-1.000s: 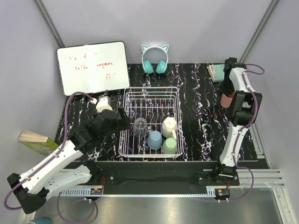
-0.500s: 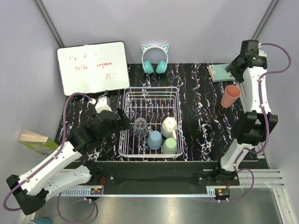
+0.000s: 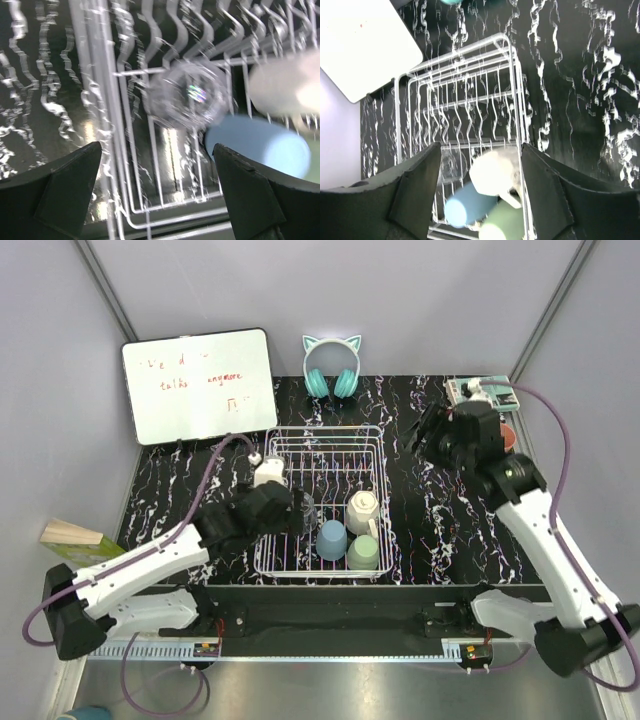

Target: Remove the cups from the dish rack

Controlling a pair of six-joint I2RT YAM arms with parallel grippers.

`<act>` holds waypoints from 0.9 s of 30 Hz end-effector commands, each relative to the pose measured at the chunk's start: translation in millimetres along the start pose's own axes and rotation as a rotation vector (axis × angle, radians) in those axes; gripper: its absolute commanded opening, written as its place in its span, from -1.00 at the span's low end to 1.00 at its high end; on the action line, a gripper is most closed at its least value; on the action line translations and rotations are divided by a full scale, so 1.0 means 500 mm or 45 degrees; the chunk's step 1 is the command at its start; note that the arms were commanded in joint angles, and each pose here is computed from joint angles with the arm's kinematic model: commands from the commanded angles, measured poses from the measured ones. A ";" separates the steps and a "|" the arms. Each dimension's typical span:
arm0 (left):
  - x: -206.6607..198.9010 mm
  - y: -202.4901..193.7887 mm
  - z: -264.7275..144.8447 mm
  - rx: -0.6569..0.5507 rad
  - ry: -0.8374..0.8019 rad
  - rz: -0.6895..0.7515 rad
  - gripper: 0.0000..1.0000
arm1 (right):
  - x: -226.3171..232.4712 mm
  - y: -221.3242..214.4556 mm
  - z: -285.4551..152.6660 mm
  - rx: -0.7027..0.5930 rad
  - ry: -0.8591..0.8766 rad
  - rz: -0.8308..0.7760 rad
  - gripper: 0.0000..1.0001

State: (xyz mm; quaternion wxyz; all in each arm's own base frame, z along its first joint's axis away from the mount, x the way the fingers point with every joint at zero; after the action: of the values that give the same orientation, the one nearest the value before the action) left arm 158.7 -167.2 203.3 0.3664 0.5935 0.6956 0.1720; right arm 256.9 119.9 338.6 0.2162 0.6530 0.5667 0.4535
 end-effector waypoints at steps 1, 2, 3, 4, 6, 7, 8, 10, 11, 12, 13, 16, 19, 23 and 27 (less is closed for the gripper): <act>-0.085 0.029 -0.035 -0.124 -0.113 0.080 0.98 | 0.008 -0.039 -0.039 -0.086 0.048 0.030 0.47; -0.097 0.020 -0.037 -0.114 -0.127 0.103 0.98 | 0.010 -0.063 -0.040 -0.057 0.063 0.014 0.48; -0.103 0.015 -0.033 -0.110 -0.118 0.117 0.98 | 0.010 -0.070 -0.046 -0.059 0.070 0.020 0.48; -0.113 0.006 -0.022 -0.095 -0.108 0.137 0.98 | 0.010 -0.075 -0.063 -0.073 0.099 0.020 0.51; -0.129 -0.009 -0.018 -0.083 -0.118 0.155 0.98 | 0.006 -0.097 -0.071 -0.051 0.125 0.011 0.55; -0.140 -0.020 -0.006 -0.072 -0.122 0.166 0.98 | 0.002 -0.100 -0.085 -0.070 0.143 0.017 0.60; -0.148 -0.027 -0.004 -0.063 -0.134 0.176 0.98 | -0.002 -0.106 -0.089 -0.074 0.143 0.018 0.61; -0.165 -0.038 0.005 -0.042 -0.166 0.177 0.98 | -0.014 -0.125 -0.097 -0.075 0.149 0.028 0.62; -0.171 -0.043 0.006 -0.034 -0.177 0.185 0.98 | -0.021 -0.140 -0.093 -0.054 0.139 0.030 0.64; -0.176 -0.050 0.012 -0.020 -0.180 0.198 0.98 | -0.022 -0.147 -0.094 -0.043 0.150 0.034 0.64; -0.183 -0.049 0.013 -0.022 -0.189 0.198 0.98 | -0.024 -0.152 -0.098 -0.044 0.158 0.041 0.64; -0.196 -0.051 0.018 -0.018 -0.201 0.207 0.98 | -0.033 -0.171 -0.097 -0.026 0.162 0.053 0.66; -0.209 -0.052 0.016 -0.022 -0.222 0.214 0.98 | -0.039 -0.186 -0.092 -0.004 0.156 0.053 0.67; -0.226 -0.051 0.016 -0.019 -0.251 0.214 0.98 | -0.039 -0.194 -0.087 0.009 0.168 0.049 0.68; -0.240 -0.057 0.013 -0.010 -0.285 0.214 0.98 | -0.042 -0.198 -0.085 0.008 0.164 0.039 0.68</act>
State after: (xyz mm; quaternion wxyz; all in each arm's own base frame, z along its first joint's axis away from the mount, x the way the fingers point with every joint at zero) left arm 144.1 -269.3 195.0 0.3832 0.6766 0.6080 0.1602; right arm 167.3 112.3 265.9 0.1730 0.6452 0.5774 0.4695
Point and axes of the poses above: each gripper's point midway between its finger pads, its own z axis out along the fingers, its own x axis along the line the jaws close on, y = z × x, the point moved 7 cm from there along -z, back along the fingers, and after that the axes turned 13 degrees about -z, right-handed, at the moved point
